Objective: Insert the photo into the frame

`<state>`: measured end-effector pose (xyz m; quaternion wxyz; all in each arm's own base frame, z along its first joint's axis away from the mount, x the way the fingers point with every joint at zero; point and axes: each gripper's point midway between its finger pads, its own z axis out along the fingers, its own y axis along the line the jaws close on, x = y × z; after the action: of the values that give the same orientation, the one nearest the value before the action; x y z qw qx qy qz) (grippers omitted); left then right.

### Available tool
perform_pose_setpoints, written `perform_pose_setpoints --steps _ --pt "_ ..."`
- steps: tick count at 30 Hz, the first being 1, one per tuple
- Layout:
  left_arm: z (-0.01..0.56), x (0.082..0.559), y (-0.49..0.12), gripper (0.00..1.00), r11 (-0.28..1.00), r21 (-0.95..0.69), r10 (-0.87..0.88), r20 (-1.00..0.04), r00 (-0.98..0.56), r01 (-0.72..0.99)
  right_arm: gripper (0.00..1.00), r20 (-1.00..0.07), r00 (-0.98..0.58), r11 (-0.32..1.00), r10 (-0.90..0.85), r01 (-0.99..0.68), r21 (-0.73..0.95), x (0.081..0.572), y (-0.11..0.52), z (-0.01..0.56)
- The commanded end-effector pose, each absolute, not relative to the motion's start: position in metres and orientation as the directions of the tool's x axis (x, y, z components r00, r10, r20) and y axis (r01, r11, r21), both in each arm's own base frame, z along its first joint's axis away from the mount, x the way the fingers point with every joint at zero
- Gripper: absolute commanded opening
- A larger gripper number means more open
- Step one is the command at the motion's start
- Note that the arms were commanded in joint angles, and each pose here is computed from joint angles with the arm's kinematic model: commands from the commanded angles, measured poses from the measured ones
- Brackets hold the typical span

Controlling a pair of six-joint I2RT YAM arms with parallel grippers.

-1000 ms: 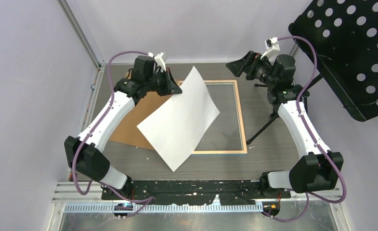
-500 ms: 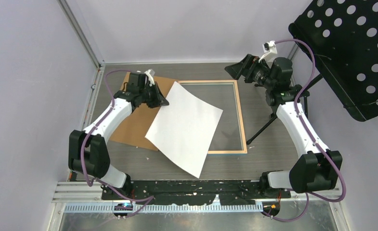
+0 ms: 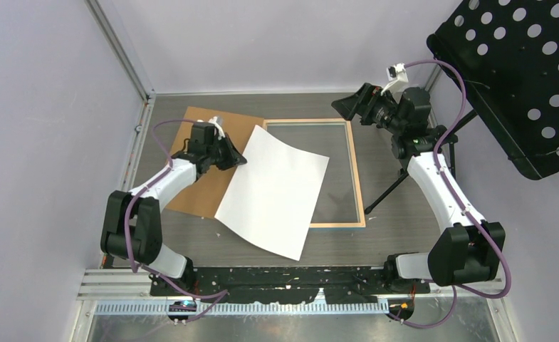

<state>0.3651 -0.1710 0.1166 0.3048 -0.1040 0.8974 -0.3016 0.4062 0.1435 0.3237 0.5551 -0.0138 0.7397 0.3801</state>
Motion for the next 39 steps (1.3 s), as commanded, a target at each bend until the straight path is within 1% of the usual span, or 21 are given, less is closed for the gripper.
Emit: perform_pose_setpoints --steps 1,4,14,21,26,35,39 --pt "0.131 0.387 -0.167 0.0 0.78 -0.626 -0.443 -0.543 -0.713 -0.008 0.91 -0.852 -0.321 0.704 0.413 -0.481 0.522 0.403 0.145 0.345" --pt "0.123 0.392 -0.167 0.0 0.773 -0.634 -0.465 -0.533 -0.707 -0.03 0.91 -0.852 -0.323 0.704 0.412 -0.481 0.523 0.403 0.145 0.343" --pt "0.13 0.423 -0.171 0.0 0.7 -0.713 -0.587 -0.533 -0.61 -0.051 0.91 -0.847 -0.335 0.703 0.412 -0.475 0.529 0.406 0.146 0.337" --pt "0.133 0.437 -0.171 0.0 0.641 -0.764 -0.649 -0.488 -0.584 -0.073 0.91 -0.842 -0.346 0.7 0.413 -0.471 0.537 0.41 0.147 0.332" --pt "0.141 0.446 -0.169 0.0 0.583 -0.808 -0.71 -0.455 -0.538 -0.085 0.91 -0.841 -0.351 0.7 0.412 -0.468 0.539 0.411 0.148 0.329" --pt "0.135 0.447 -0.172 0.0 0.501 -0.856 -0.767 -0.372 -0.523 -0.127 0.91 -0.838 -0.356 0.701 0.413 -0.462 0.543 0.413 0.148 0.324" --pt "0.135 0.446 -0.173 0.0 0.495 -0.862 -0.773 -0.377 -0.51 -0.113 0.91 -0.836 -0.36 0.7 0.414 -0.461 0.545 0.415 0.148 0.322"
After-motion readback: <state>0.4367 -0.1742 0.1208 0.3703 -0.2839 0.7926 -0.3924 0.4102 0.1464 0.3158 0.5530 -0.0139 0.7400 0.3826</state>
